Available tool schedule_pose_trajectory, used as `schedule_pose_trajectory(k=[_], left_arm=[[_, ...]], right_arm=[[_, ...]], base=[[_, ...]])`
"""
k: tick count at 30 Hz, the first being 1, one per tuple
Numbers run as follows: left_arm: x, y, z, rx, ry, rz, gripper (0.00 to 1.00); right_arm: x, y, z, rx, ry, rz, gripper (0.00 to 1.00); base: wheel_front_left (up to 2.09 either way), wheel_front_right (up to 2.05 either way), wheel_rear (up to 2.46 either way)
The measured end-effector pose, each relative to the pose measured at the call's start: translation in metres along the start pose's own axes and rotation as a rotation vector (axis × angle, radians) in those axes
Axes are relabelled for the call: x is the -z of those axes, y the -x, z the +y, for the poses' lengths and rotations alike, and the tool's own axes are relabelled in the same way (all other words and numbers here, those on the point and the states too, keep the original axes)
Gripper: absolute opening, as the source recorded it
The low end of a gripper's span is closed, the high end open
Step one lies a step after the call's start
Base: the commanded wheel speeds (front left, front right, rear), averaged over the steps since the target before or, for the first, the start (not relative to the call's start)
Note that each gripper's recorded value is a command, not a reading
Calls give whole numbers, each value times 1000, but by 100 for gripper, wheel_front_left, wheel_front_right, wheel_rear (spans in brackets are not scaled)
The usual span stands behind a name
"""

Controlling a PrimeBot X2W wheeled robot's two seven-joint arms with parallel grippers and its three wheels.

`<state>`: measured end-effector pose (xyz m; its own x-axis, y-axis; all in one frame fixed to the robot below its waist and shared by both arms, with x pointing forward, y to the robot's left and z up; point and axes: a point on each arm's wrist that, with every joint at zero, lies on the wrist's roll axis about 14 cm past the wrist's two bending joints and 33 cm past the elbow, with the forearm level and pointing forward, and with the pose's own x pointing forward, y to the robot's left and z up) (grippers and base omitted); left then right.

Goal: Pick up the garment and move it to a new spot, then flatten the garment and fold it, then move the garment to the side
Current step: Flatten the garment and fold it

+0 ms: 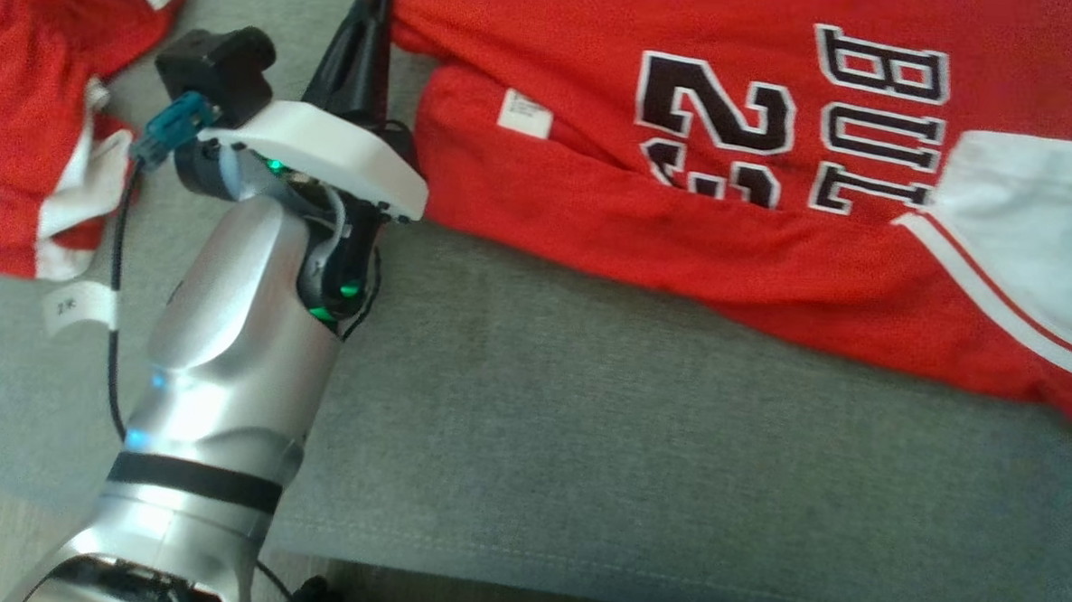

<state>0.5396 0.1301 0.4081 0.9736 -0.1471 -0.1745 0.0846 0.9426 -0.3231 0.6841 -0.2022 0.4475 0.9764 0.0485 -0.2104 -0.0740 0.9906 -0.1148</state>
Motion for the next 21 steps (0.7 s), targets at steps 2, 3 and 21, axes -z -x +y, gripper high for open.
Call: schedule_pose_trajectory(k=[2, 3, 21], left_arm=[[3, -2, -2, 9, -7, 9, 0], [5, -3, -5, 18, -10, 13, 0], [42, 29, -22, 35, -23, 114, 0]], right_arm=[[-6, 5, 3, 4, -35, -27, 0], [-9, 8, 5, 2, -51, -42, 0], [27, 143, -11, 66, -388, -123, 0]], base=[[0, 0, 0], [0, 0, 0], [0, 0, 0]])
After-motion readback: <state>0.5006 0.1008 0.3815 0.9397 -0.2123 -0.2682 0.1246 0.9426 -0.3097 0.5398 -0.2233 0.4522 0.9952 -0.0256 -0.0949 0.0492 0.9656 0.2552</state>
